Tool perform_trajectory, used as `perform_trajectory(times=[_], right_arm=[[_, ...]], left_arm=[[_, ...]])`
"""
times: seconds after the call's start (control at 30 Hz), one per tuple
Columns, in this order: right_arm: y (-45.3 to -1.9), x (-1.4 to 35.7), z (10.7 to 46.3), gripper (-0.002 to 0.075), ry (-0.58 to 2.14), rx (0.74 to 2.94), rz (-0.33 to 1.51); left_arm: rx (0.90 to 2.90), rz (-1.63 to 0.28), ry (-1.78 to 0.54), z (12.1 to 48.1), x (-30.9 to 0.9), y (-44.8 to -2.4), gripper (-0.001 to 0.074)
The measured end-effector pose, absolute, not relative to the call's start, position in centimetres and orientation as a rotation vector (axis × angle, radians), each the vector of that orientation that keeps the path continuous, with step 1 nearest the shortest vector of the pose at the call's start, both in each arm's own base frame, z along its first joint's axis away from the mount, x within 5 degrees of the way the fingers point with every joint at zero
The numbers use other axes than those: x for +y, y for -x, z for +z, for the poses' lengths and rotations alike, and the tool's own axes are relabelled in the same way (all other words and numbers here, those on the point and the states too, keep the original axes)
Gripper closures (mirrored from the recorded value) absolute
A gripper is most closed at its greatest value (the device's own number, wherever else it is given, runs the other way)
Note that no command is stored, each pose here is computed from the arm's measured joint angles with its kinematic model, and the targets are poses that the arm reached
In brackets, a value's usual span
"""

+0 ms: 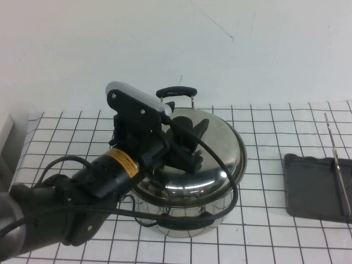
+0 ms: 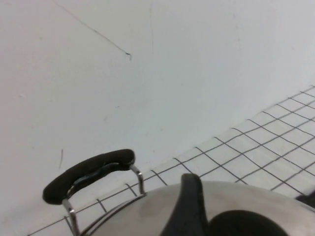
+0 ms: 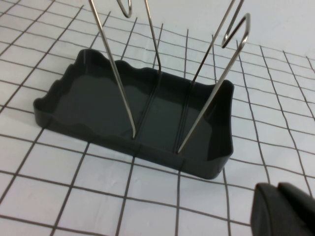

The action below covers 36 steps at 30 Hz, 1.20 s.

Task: Put pot lid on rack
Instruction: Open the pot

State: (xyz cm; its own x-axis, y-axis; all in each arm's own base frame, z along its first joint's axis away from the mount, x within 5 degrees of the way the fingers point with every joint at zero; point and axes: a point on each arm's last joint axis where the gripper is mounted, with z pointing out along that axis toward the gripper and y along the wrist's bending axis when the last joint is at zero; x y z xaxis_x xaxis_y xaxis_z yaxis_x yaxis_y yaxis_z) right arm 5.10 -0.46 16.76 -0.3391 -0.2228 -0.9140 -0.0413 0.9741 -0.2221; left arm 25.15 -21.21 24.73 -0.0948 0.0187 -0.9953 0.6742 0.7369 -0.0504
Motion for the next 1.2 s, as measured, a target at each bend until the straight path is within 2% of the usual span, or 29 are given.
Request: perform_trajectory(times=[0.23,0.6,0.7,0.8,1.03,1.2], right_arm=[[-5.1,-0.5,16.8,0.0729,0.19,1.912,-0.187],[-5.1,-0.5,16.8,0.0729,0.19,1.912,-0.187],[-5.1,-0.5,16.8,0.0729,0.19,1.912,-0.187],[-5.1,-0.5,16.8,0.0729,0.19,1.912,-0.187],[-5.1,-0.5,16.8,0.0729,0.19,1.912,-0.187],[-5.1,-0.5,16.8,0.0729,0.19,1.912,-0.187]], left_arm=[[1.611,-0.593,-0.487,23.1,-20.7,-26.7,0.0203],[1.645,-0.683,-0.407,21.2,-21.5,-27.5,0.0209],[1.647,-0.697,-0.411,21.4,-21.8,-27.7,0.0276],[1.65,-0.702,-0.45,21.9,-22.3,-27.9,0.042],[1.642,-0.682,-0.565,23.1,-22.7,-27.8,0.0421],[1.516,-0.682,-0.63,26.6,-22.2,-26.5,0.0421]])
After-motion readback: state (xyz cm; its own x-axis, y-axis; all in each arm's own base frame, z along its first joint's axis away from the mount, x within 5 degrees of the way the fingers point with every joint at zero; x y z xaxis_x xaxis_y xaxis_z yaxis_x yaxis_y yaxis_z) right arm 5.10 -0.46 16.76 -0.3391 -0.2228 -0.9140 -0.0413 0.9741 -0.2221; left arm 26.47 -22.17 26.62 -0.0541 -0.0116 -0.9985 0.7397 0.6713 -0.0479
